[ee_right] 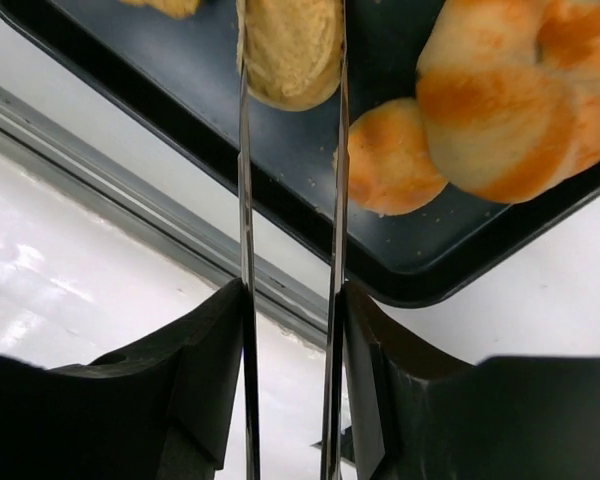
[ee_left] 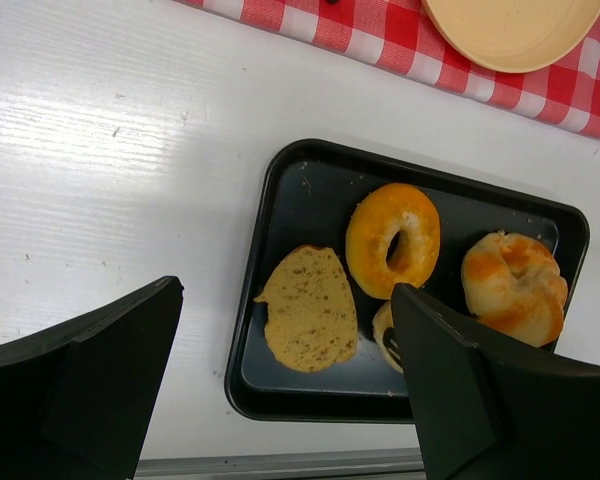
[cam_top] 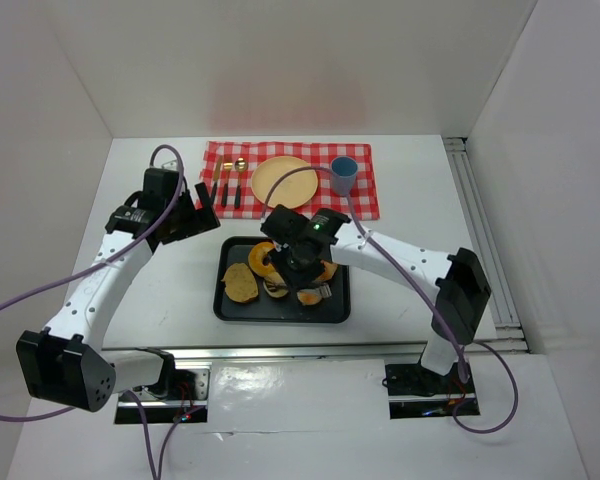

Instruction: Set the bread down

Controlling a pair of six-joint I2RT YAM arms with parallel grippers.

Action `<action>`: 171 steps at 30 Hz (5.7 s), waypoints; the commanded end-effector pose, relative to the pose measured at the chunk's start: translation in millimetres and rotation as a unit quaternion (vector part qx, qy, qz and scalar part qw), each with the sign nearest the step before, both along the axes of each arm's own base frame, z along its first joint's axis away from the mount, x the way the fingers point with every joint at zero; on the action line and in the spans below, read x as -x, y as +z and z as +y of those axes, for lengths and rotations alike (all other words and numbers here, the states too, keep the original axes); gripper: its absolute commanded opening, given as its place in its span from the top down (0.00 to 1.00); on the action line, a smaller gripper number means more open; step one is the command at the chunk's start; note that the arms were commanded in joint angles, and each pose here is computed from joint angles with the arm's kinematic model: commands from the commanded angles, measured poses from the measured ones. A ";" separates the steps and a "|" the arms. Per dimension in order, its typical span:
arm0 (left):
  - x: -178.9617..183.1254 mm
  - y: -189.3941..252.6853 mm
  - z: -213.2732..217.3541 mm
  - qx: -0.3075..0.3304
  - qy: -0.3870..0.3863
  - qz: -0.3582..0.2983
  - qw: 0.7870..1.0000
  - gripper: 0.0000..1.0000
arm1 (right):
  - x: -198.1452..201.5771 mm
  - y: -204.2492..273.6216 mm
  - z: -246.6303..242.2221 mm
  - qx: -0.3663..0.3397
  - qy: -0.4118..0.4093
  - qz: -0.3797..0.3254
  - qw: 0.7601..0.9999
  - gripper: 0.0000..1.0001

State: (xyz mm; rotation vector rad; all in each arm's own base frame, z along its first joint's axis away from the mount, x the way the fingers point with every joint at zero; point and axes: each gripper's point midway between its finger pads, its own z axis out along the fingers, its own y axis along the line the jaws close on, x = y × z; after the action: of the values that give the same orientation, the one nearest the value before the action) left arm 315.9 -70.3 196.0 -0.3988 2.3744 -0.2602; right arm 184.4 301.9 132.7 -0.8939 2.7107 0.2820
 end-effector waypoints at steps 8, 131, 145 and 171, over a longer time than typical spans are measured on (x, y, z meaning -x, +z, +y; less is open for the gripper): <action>-5.0 5.7 2.0 0.003 -0.005 -0.016 1.000 0.01 | -74.5 87.3 -21.1 -0.018 -0.059 -0.136 0.989 0.55; -4.3 6.8 24.0 -0.002 0.011 -0.003 1.000 0.01 | -280.8 86.1 8.4 -0.067 -0.162 -0.334 0.926 0.94; -16.3 -1.0 19.0 0.012 0.002 0.009 1.000 0.01 | -281.7 31.6 17.4 -0.055 -0.134 -0.287 0.947 0.79; -14.2 3.0 14.3 0.022 -0.007 0.001 1.000 0.01 | -247.3 98.7 12.2 -0.041 -0.150 -0.330 0.931 0.42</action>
State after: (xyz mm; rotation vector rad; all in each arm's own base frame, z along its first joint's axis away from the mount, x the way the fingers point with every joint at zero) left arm 322.2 -53.7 178.6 -0.4558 2.4405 -0.2868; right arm 438.8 314.9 156.3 -0.5008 2.2546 -0.0252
